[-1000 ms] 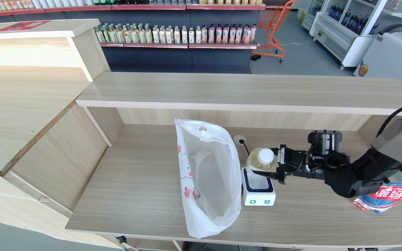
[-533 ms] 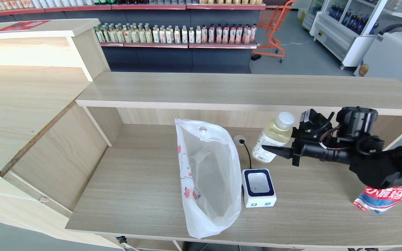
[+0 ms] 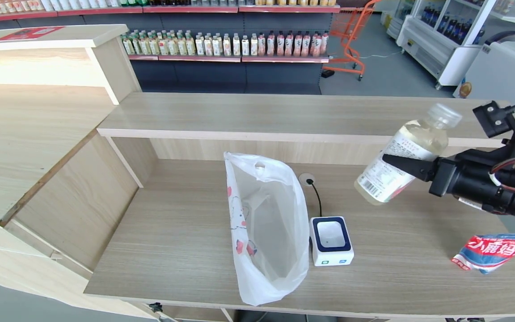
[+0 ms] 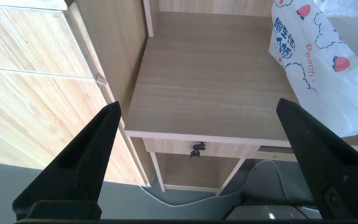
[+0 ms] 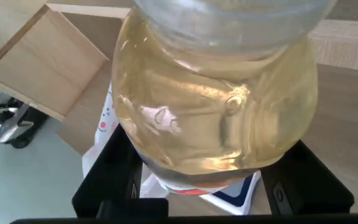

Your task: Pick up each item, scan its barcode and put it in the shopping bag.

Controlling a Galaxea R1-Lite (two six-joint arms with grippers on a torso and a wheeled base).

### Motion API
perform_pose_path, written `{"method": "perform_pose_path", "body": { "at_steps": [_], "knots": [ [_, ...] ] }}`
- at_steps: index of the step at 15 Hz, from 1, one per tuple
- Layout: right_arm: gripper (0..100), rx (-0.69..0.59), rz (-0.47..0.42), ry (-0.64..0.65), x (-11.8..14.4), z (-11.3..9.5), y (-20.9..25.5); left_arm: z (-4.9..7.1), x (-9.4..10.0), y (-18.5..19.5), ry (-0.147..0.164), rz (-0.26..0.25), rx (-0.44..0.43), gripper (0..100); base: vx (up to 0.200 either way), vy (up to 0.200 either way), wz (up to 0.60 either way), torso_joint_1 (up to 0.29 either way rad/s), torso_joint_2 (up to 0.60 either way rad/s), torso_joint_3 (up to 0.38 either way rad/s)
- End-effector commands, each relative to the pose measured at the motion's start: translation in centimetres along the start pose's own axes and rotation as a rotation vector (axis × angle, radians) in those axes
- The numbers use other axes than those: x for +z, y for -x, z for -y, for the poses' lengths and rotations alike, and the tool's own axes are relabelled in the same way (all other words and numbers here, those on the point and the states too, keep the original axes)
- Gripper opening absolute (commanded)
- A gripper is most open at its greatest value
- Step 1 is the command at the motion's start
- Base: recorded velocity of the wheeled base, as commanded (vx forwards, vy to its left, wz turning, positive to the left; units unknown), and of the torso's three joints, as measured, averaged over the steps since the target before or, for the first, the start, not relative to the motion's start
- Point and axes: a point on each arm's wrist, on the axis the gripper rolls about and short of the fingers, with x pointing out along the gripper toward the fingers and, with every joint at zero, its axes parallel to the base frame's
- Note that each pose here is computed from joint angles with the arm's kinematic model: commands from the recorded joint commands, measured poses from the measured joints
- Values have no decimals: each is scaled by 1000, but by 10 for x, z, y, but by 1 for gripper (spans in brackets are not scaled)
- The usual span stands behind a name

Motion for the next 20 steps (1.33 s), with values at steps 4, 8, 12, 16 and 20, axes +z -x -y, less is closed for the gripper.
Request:
{"method": "perform_pose_path", "body": {
  "at_steps": [4,8,12,16,20],
  "knots": [
    [0,17,-6,-98,34,-28,23,0,0,0,0,0,0,100,0,0,0,0,0,0],
    [0,31,-52,-124,28,-32,22,0,0,0,0,0,0,100,0,0,0,0,0,0],
    [0,32,-78,-141,23,-31,16,0,0,0,-1,0,0,100,0,100,0,0,2,1],
    [0,18,-156,-219,20,-30,14,0,0,0,-1,0,0,100,0,200,0,12,5,3],
    [0,40,-227,-252,6,-34,-2,0,0,0,0,0,0,100,0,0,0,0,0,0]
  ]
}}
